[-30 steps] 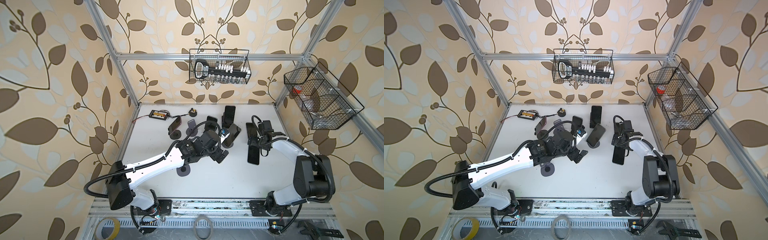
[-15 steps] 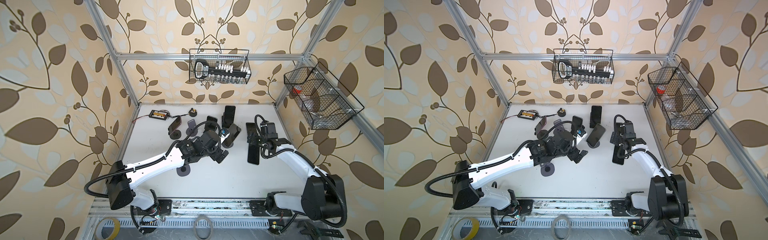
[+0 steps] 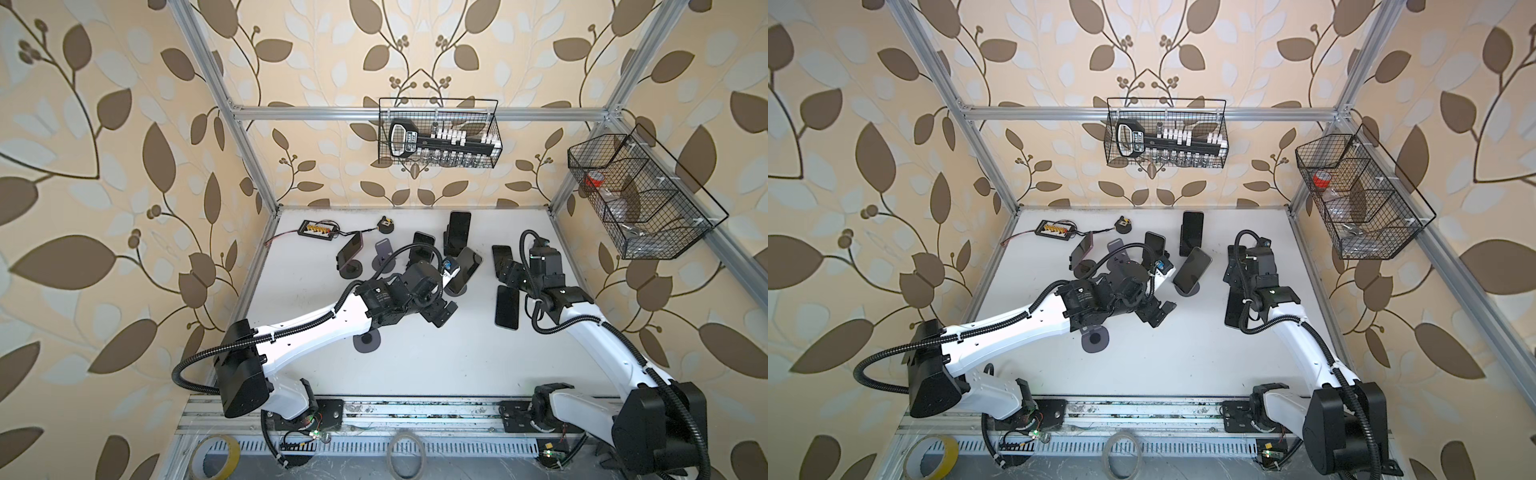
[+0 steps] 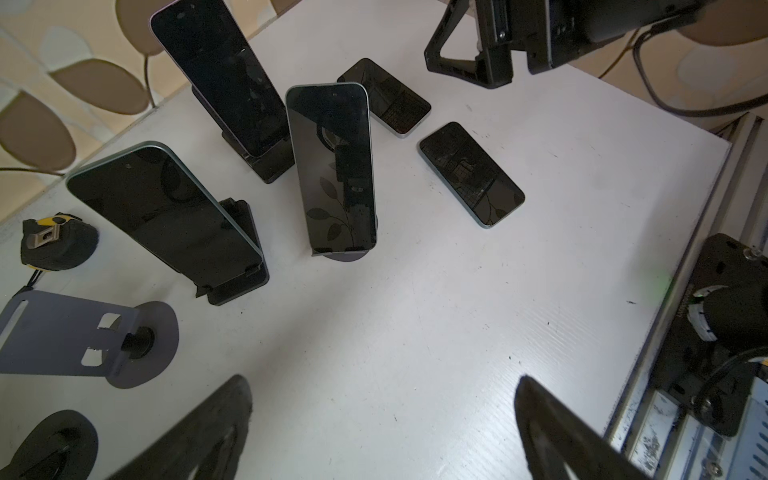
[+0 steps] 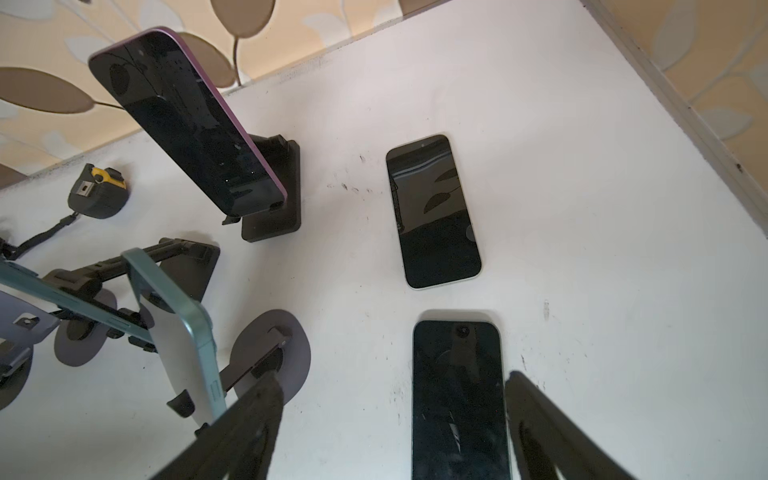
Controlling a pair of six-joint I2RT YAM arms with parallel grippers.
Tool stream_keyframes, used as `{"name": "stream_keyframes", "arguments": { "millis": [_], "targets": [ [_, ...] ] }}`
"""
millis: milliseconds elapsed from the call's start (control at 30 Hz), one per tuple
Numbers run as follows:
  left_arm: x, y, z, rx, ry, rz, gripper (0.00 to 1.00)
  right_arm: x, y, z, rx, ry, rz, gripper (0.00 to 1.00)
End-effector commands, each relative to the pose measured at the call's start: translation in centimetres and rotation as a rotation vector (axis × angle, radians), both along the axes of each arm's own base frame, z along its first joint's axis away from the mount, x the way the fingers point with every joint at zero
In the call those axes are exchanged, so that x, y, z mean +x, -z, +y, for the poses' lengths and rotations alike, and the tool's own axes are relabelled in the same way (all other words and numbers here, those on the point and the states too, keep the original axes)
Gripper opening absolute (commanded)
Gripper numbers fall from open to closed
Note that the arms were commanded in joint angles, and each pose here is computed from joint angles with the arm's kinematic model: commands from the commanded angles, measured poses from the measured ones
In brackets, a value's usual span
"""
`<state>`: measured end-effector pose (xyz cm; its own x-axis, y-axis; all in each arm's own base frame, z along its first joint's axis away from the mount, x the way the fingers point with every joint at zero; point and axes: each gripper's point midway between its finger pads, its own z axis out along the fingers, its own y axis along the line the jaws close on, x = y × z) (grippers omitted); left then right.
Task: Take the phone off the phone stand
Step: 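Open the right gripper to release the phone flat on the table, then raise the right gripper up and away from the placed phone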
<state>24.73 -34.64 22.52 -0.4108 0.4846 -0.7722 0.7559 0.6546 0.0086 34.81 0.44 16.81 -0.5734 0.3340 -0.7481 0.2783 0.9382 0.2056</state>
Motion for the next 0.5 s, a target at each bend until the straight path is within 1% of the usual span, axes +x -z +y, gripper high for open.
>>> {"name": "stream_keyframes", "arguments": {
  "millis": [0,100,200,467],
  "targets": [
    [0.1,-0.4,0.0,0.007,-0.002,-0.027,0.99,-0.2,-1.9,-0.2,0.0,0.021,-0.094,0.83],
    [0.2,-0.3,0.1,0.012,-0.009,-0.032,0.99,-0.4,-3.5,-0.2,0.003,0.016,-0.18,0.82],
    [0.2,-0.4,0.1,0.015,-0.009,-0.035,0.99,-0.9,-4.6,-0.7,0.008,0.045,-0.238,0.75],
    [-0.1,-0.3,0.1,0.026,0.027,-0.037,0.99,-1.8,-7.1,-1.0,0.019,0.059,-0.357,0.72]
  ]
}}
